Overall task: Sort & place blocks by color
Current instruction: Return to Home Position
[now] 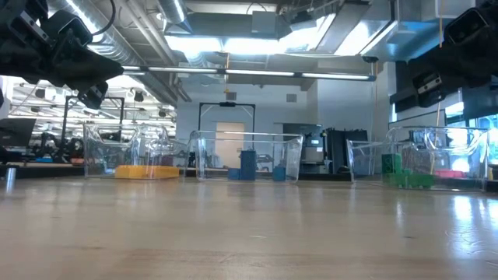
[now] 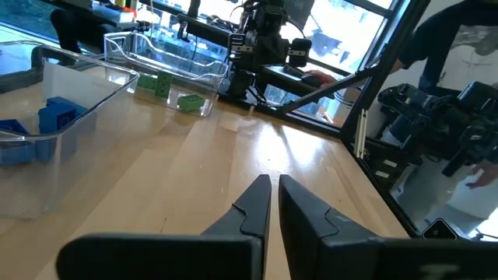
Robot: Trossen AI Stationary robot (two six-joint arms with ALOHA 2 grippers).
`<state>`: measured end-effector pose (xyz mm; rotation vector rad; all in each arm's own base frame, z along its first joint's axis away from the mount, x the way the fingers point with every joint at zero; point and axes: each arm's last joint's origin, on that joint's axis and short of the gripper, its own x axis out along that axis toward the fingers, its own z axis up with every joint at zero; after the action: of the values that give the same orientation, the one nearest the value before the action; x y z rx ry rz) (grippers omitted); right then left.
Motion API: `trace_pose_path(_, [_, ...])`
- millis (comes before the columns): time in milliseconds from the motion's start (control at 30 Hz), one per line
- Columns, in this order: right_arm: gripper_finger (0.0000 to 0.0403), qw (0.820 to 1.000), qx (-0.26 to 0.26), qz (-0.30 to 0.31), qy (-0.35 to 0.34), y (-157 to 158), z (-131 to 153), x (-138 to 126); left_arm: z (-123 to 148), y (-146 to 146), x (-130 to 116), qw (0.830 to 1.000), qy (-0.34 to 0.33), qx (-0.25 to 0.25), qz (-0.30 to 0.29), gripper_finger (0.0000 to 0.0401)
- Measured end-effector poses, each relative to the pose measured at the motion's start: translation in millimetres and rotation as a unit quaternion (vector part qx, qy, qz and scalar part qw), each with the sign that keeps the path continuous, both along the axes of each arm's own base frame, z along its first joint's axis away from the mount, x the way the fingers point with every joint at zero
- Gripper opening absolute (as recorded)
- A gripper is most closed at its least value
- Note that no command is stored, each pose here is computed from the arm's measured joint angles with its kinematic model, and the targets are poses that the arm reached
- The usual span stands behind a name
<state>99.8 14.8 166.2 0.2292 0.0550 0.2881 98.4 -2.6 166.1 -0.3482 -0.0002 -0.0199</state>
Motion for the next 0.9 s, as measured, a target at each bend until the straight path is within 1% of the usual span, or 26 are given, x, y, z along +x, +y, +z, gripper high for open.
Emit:
trace_pose_path(367, [0.0012,1.0,0.0,0.0,0.0,0.0,0.1,0.0,0.0,0.0,0.0,1.0,0.0,0.0,0.0,0.0008])
trace_pose_path(733, [0.0012,1.0,0.0,0.0,0.0,0.0,0.1,0.0,0.0,0.0,0.0,1.0,0.0,0.0,0.0,0.0021])
trace_pose_path(900, [0.0012,1.0,0.0,0.0,0.0,0.0,0.1,0.0,0.0,0.0,0.0,1.0,0.0,0.0,0.0,0.0017])
